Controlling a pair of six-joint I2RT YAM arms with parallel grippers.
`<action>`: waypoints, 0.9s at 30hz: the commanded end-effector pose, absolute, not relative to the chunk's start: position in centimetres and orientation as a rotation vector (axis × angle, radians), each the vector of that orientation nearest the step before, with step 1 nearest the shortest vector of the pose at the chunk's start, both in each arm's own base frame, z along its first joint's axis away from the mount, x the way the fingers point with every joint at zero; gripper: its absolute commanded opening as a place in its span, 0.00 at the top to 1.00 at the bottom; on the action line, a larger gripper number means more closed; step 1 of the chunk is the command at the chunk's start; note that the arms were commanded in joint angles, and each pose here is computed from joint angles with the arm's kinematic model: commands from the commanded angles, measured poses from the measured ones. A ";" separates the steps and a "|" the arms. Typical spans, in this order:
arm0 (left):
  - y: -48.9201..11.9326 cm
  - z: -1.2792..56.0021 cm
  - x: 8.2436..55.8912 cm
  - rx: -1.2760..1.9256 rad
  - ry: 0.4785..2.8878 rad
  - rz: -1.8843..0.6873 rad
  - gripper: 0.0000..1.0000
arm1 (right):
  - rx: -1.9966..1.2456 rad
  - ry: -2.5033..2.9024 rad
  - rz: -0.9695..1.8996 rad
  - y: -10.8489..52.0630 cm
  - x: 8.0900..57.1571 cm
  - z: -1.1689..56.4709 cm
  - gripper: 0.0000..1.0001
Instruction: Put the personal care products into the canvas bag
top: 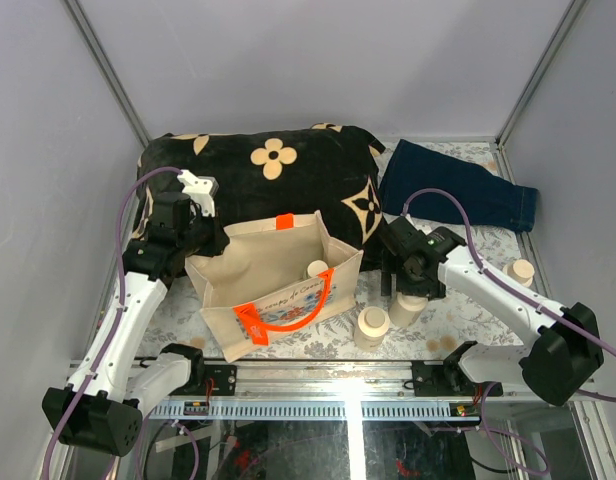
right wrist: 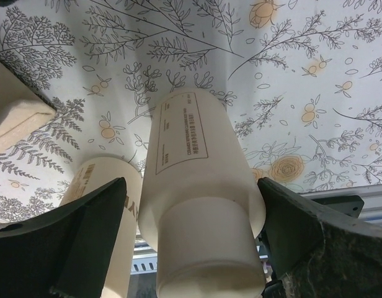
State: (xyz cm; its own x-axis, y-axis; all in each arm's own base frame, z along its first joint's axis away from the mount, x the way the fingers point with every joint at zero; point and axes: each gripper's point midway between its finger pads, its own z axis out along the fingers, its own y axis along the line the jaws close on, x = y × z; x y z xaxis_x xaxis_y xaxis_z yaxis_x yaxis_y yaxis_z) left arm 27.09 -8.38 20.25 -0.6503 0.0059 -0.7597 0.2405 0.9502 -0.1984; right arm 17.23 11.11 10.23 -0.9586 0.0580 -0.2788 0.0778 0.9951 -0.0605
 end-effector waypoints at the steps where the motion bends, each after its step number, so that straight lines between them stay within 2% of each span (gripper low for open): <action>1: -8.4 20.8 27.9 0.187 2.218 -0.351 0.83 | 0.112 2.888 -0.092 10.8 16.1 10.1 0.09; 5: -8.5 20.7 28.0 0.189 2.221 -0.357 0.84 | 0.104 2.887 -0.087 10.8 16.1 9.4 0.23; 11: -8.6 20.7 28.2 0.191 2.221 -0.362 0.84 | 0.053 2.849 -0.114 10.7 17.3 10.4 0.74; 15: -8.6 20.8 28.3 0.192 2.220 -0.364 0.85 | 0.016 2.766 -0.212 9.6 19.0 14.7 1.00; 23: -8.8 20.4 28.5 0.196 2.223 -0.373 0.86 | -0.046 2.516 -0.100 11.5 24.1 27.8 1.00; 27: -8.9 20.1 28.7 0.198 2.226 -0.377 0.86 | -0.091 2.347 0.047 13.4 26.4 34.0 1.00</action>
